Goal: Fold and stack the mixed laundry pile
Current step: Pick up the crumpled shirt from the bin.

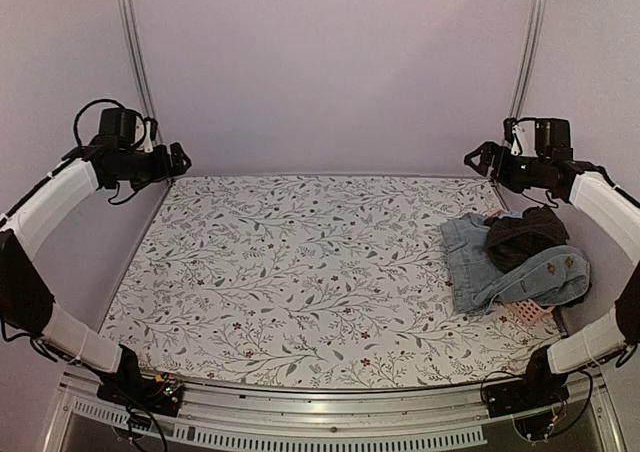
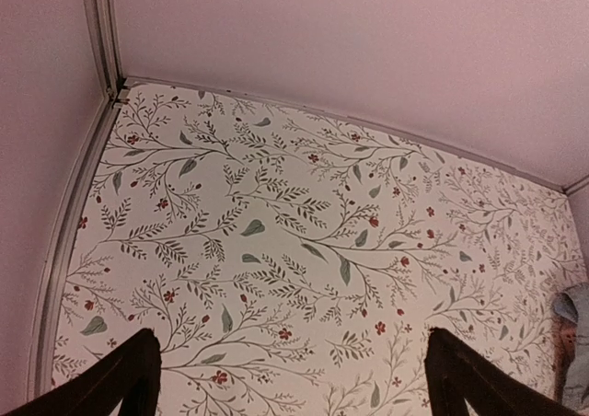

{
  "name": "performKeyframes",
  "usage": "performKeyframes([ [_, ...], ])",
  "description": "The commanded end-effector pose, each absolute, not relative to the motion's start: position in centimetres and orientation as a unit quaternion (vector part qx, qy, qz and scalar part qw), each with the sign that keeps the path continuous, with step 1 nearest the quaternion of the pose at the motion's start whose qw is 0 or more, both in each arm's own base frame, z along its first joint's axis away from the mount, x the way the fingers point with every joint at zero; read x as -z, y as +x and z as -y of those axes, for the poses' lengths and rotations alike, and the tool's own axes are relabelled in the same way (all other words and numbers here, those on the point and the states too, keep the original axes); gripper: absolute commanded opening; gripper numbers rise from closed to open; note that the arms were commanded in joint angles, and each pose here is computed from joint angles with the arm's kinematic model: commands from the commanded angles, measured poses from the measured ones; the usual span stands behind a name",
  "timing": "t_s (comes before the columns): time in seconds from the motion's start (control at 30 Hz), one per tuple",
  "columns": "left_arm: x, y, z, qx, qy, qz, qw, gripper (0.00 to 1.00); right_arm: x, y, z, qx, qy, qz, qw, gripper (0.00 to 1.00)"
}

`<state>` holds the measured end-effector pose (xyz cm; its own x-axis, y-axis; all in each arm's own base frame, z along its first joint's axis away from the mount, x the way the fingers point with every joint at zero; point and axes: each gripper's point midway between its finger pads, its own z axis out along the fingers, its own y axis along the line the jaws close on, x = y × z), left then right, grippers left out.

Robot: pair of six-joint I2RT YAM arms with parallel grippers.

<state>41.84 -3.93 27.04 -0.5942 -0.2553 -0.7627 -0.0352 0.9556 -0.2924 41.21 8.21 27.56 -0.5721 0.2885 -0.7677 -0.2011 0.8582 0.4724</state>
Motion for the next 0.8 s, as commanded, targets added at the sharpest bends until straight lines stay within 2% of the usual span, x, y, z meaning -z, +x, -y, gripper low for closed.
performKeyframes([
  [0.0,-26.8,42.3,5.1,0.119,-0.061,-0.885,0.446,1.0,-28.7,41.5,-6.3,-0.215,0.052,-0.86,0.46,0.99],
  [0.2,-26.4,42.3,6.3,0.125,-0.058,-0.887,0.44,1.0,-28.5,38.1,-0.5,-0.129,0.173,-0.879,0.425,0.99],
  [0.5,-25.6,42.5,8.0,0.119,-0.054,-0.893,0.431,1.0,-25.2,29.9,5.9,-0.004,0.331,-0.877,0.347,0.99],
  [0.77,-25.0,43.3,7.7,0.095,-0.068,-0.895,0.43,1.0,-19.6,29.6,7.0,0.01,0.379,-0.877,0.294,0.99],
])
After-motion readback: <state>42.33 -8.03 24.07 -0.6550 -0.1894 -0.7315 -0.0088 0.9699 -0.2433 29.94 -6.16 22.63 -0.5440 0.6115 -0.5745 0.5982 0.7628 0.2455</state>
